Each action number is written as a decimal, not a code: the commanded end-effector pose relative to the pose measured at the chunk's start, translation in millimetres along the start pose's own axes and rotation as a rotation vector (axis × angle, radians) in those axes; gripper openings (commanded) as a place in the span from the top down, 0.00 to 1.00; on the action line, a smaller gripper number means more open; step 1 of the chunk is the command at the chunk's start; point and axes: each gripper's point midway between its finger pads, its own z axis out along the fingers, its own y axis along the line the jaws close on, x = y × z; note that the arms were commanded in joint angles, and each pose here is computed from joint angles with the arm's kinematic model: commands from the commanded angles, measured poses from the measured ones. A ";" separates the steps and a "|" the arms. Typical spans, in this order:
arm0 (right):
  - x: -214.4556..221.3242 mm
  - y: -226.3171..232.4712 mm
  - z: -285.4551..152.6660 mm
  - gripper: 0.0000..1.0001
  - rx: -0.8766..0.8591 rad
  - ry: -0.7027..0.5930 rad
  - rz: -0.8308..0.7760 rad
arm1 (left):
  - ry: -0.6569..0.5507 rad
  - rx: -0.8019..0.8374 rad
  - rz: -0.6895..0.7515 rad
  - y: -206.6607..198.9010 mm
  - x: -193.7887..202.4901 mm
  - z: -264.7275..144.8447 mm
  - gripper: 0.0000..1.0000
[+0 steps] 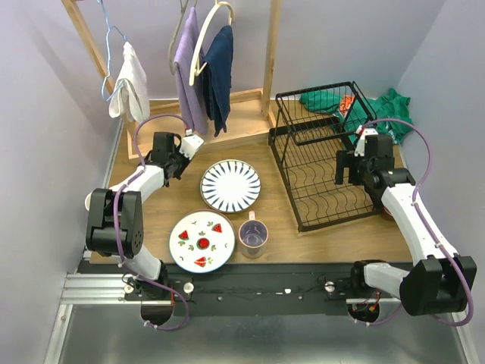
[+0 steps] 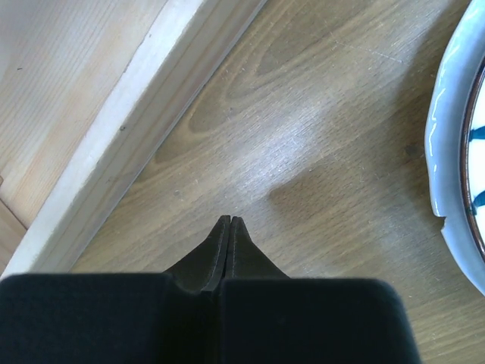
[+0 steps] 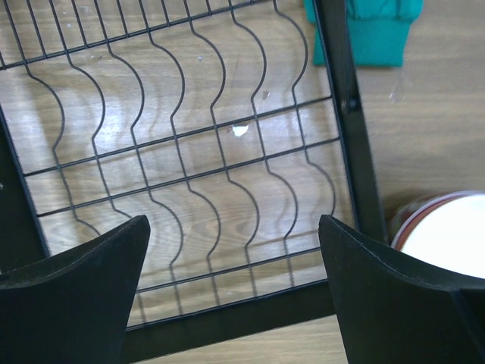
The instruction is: Load the mixed dishes into the dish rack
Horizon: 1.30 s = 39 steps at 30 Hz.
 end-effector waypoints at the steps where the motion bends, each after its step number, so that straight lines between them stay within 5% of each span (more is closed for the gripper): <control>1: -14.9 -2.9 -4.0 0.00 -0.016 -0.083 -0.160 | 0.030 0.017 0.056 1.8 6.2 5.0 1.00; 12: -37.2 15.8 -6.9 0.05 -0.119 -0.162 -0.175 | 0.229 0.016 0.107 31.6 29.9 34.4 1.00; 24: -40.5 29.1 -9.7 0.05 -0.207 -0.138 -0.250 | 0.333 -0.293 -0.023 146.0 75.4 49.9 1.00; 32: -60.6 37.2 -3.9 0.05 -0.244 -0.180 -0.256 | 0.267 -0.441 -0.116 215.5 43.9 58.3 1.00; 39: -91.1 54.2 -4.8 0.06 -0.332 -0.227 -0.263 | 0.286 -0.428 -0.118 221.8 39.8 65.0 1.00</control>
